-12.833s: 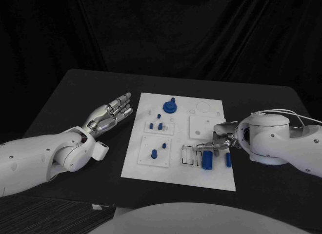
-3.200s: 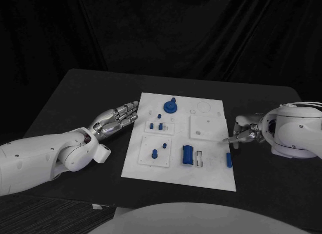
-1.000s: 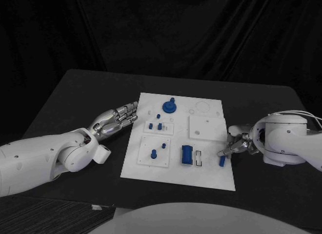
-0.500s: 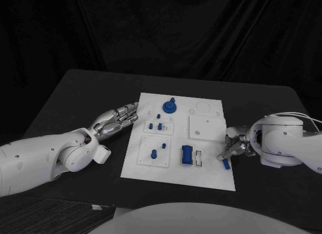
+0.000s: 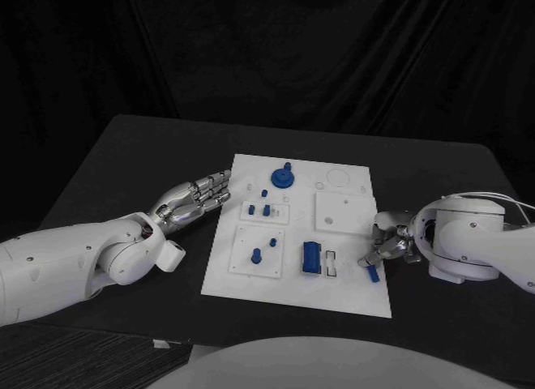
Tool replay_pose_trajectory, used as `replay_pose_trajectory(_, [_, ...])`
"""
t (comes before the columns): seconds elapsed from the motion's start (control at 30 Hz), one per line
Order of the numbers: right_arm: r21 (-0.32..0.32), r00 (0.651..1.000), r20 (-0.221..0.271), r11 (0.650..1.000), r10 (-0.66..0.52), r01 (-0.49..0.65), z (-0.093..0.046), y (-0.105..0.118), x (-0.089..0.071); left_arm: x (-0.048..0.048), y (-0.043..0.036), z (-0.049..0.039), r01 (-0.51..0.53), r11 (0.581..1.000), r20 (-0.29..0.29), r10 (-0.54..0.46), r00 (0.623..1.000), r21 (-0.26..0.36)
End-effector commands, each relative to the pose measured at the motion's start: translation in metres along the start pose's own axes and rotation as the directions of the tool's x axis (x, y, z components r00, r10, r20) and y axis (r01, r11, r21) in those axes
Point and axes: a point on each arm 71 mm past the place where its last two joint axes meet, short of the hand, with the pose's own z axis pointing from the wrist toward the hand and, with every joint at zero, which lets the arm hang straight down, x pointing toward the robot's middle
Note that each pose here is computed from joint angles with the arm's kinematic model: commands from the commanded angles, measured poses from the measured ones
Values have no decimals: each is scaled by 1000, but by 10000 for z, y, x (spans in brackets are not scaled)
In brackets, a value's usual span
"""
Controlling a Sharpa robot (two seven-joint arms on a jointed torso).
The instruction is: Assemble the parts on the task board
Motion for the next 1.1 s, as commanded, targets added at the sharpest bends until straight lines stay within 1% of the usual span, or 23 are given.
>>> replay_pose_trajectory(0.03, [8,989,1,989,150,-150,6,-12,36,14,-6,1,12,1000,-10,-12,1000,12])
replay_pose_trajectory(0.2, [10,955,-46,956,294,-294,-6,-21,68,12,-6,0,12,1000,-10,-12,1000,12])
replay_pose_trajectory(0.23, [14,938,-63,940,341,-341,-10,-23,78,11,-5,0,12,1000,-10,-12,1000,12])
replay_pose_trajectory(0.3, [18,919,-79,922,387,-387,-16,-23,84,10,-5,0,12,1000,-10,-12,1000,12])
replay_pose_trajectory(0.33, [24,896,-94,901,433,-433,-22,-20,87,10,-4,1,12,1000,-10,-12,1000,12])
replay_pose_trajectory(0.5, [38,833,-126,842,539,-539,-32,8,90,12,-3,4,13,1000,-11,-13,1000,11])
replay_pose_trajectory(0.67, [47,790,-148,802,596,-596,-20,58,94,14,0,6,14,1000,-14,-14,1000,9])
replay_pose_trajectory(0.87, [46,769,-149,781,622,-623,6,120,94,16,1,6,16,1000,-16,-15,1000,8])
replay_pose_trajectory(1.1, [49,758,-138,769,637,-637,42,151,100,17,1,6,16,1000,-17,-16,1000,8])
